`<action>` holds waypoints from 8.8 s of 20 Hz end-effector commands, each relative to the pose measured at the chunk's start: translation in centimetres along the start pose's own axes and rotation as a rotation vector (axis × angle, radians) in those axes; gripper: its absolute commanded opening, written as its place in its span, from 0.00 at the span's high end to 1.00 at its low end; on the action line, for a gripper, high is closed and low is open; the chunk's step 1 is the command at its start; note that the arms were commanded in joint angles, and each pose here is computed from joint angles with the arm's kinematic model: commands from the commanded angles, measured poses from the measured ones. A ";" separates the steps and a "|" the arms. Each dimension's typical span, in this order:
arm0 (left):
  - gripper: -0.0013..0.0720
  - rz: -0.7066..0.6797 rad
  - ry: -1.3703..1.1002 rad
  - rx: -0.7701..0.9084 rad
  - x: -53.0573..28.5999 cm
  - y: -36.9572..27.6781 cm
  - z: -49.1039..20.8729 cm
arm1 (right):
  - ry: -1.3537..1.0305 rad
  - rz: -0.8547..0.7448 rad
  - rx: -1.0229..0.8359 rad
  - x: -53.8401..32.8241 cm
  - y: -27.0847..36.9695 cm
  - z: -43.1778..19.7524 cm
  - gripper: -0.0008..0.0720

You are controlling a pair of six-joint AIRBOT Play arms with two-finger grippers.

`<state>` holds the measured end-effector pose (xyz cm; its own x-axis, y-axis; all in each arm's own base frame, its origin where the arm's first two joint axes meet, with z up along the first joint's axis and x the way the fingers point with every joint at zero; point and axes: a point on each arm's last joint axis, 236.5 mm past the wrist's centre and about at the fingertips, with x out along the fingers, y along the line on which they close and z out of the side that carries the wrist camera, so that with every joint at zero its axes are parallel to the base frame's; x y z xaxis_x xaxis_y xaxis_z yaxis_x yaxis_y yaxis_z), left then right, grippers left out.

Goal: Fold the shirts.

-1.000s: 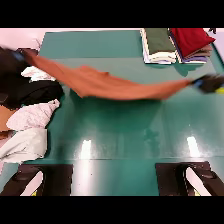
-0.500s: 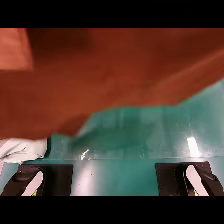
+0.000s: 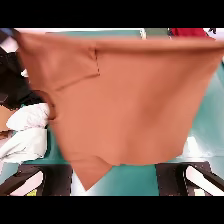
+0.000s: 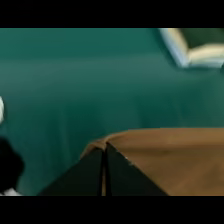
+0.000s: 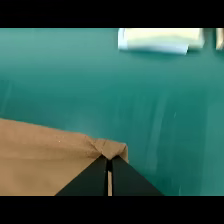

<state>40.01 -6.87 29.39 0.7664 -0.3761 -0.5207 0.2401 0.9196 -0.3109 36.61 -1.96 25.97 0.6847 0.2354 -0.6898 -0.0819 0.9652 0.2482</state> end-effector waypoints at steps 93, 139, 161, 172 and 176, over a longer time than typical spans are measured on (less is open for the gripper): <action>0.96 -0.075 0.681 -0.295 -2.7 -1.2 -35.0 | 0.650 -0.173 0.113 2.7 -4.8 -30.6 0.97; 0.96 -0.295 0.553 -0.152 28.6 -14.9 -26.5 | 0.501 0.479 0.239 20.0 -0.4 -12.6 0.96; 0.96 -0.145 0.305 0.074 23.2 -7.7 -9.4 | 0.185 0.774 -0.271 10.4 32.6 -5.4 0.96; 0.95 0.095 -0.030 0.058 4.1 2.1 3.7 | 0.310 1.102 -0.340 18.4 48.5 -14.8 0.65; 0.95 0.035 0.018 0.109 5.9 -0.9 1.8 | 0.481 0.863 -0.430 21.9 38.5 -14.9 0.65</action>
<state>46.11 -8.26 28.57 0.7853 -0.3206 -0.5297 0.2368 0.9460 -0.2215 36.78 46.94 13.94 -0.0377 0.8883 -0.4577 -0.7320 0.2872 0.6178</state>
